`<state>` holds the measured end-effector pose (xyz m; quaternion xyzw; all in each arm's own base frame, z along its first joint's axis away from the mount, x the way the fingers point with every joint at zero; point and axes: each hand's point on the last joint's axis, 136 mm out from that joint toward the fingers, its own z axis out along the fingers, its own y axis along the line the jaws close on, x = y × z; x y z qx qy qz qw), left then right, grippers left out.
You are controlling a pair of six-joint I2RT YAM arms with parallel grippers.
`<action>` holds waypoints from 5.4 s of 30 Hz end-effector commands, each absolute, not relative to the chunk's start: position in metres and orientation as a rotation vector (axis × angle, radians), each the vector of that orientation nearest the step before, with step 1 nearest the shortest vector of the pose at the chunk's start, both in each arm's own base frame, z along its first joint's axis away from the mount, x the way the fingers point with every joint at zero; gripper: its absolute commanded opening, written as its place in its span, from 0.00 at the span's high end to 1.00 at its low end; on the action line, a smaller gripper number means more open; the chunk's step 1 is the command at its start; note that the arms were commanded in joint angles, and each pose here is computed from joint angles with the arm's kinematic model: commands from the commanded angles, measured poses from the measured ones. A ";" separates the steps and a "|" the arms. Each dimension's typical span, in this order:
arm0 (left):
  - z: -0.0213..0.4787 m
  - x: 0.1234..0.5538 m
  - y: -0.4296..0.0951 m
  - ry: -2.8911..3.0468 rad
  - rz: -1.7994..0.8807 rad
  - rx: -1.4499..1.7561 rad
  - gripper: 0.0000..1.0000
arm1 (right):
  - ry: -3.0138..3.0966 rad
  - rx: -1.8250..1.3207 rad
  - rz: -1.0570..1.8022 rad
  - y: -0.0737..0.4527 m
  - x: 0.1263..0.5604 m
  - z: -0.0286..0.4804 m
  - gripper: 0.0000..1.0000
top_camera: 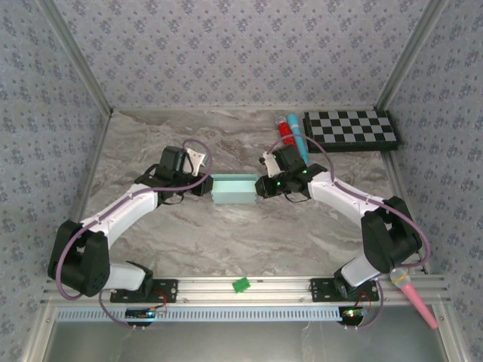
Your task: Fold the paper box
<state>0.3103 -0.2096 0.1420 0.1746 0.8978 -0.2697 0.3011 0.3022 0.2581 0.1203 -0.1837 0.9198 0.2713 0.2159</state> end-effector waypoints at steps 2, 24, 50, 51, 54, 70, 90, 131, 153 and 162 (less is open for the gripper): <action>0.143 0.308 -0.216 2.374 -0.754 0.480 0.83 | 2.599 -0.513 0.733 0.256 0.297 0.112 0.87; 0.113 0.295 -0.207 2.454 -0.688 0.512 0.96 | 2.544 -0.525 0.771 0.260 0.297 0.126 0.87; 0.116 0.294 -0.207 2.447 -0.676 0.513 0.93 | 2.477 -0.507 0.740 0.257 0.299 0.140 0.75; 0.115 0.293 -0.207 2.448 -0.676 0.511 0.93 | 2.484 -0.508 0.739 0.257 0.298 0.137 0.76; 0.112 0.292 -0.207 2.450 -0.675 0.505 0.93 | 2.495 -0.511 0.731 0.257 0.294 0.132 0.80; 0.100 0.284 -0.209 2.467 -0.655 0.492 0.90 | 2.508 -0.480 0.730 0.263 0.286 0.119 0.87; 0.103 0.284 -0.207 2.453 -0.640 0.479 0.88 | 2.472 -0.315 0.718 0.274 0.292 0.123 0.86; 0.093 0.285 -0.207 2.468 -0.631 0.425 0.85 | 2.482 -0.228 0.570 0.282 0.277 0.100 0.91; 0.125 0.291 -0.198 2.388 -0.557 0.433 0.68 | 2.457 -0.307 0.489 0.279 0.280 0.117 0.84; 0.147 0.288 -0.189 2.334 -0.504 0.456 0.55 | 2.457 -0.320 0.474 0.278 0.281 0.118 0.83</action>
